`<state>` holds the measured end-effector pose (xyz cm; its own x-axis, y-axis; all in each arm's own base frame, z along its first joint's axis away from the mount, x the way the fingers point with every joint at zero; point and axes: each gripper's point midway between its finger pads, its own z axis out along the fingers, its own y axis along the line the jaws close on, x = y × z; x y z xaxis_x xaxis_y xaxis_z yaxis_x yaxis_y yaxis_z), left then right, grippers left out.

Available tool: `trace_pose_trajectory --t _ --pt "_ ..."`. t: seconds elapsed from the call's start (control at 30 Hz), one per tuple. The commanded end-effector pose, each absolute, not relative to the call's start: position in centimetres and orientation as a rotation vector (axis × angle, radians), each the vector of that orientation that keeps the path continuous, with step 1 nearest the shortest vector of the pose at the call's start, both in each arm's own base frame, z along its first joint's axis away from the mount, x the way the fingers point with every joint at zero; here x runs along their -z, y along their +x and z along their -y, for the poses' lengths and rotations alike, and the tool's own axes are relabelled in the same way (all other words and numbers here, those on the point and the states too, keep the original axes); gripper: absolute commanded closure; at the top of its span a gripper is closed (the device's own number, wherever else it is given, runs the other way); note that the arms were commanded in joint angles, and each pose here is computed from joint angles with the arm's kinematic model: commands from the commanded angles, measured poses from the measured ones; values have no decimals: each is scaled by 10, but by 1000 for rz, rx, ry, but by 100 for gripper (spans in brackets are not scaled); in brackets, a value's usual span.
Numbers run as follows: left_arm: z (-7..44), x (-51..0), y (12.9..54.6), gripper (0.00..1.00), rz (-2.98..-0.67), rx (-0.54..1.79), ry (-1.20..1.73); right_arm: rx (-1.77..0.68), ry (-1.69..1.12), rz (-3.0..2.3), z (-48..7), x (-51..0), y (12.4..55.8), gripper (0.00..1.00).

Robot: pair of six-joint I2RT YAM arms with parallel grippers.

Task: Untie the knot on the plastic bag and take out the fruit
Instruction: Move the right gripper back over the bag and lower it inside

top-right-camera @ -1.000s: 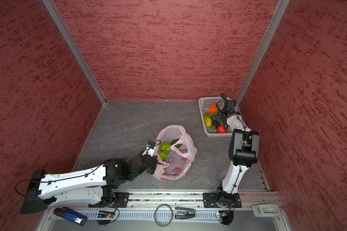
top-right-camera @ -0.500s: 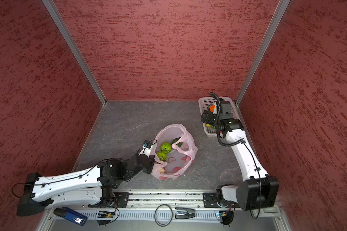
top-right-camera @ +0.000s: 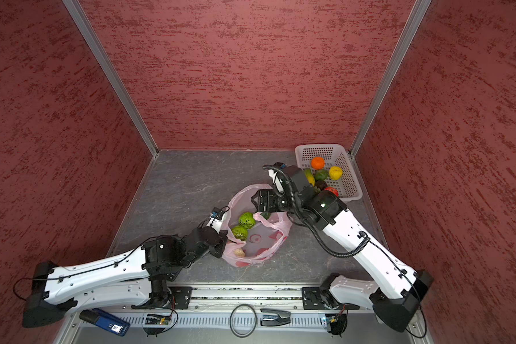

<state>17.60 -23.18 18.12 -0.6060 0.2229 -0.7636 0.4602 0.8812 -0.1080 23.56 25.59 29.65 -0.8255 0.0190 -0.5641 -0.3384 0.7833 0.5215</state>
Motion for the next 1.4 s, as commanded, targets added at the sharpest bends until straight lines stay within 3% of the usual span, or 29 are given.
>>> trace_pose_trajectory --t 0.0,0.2,0.57,0.87,1.0,1.37 --pt "234 -184 176 100 -2219 398 498 -850 -197 -2461 -274 -276 227 13" --pt "232 -187 176 100 -2216 400 489 -807 -262 -2512 -304 -230 215 14" --pt "228 -192 176 100 -2212 391 487 -534 -393 -2609 -301 -133 205 15" --pt "230 -204 180 100 -2193 391 497 -579 -315 -2689 -319 -76 180 15" --pt "233 -200 176 100 -2216 400 530 -633 -214 -2687 -330 -64 183 15" --pt "213 -157 153 100 -2363 357 559 -688 155 -2549 -325 -94 233 8"
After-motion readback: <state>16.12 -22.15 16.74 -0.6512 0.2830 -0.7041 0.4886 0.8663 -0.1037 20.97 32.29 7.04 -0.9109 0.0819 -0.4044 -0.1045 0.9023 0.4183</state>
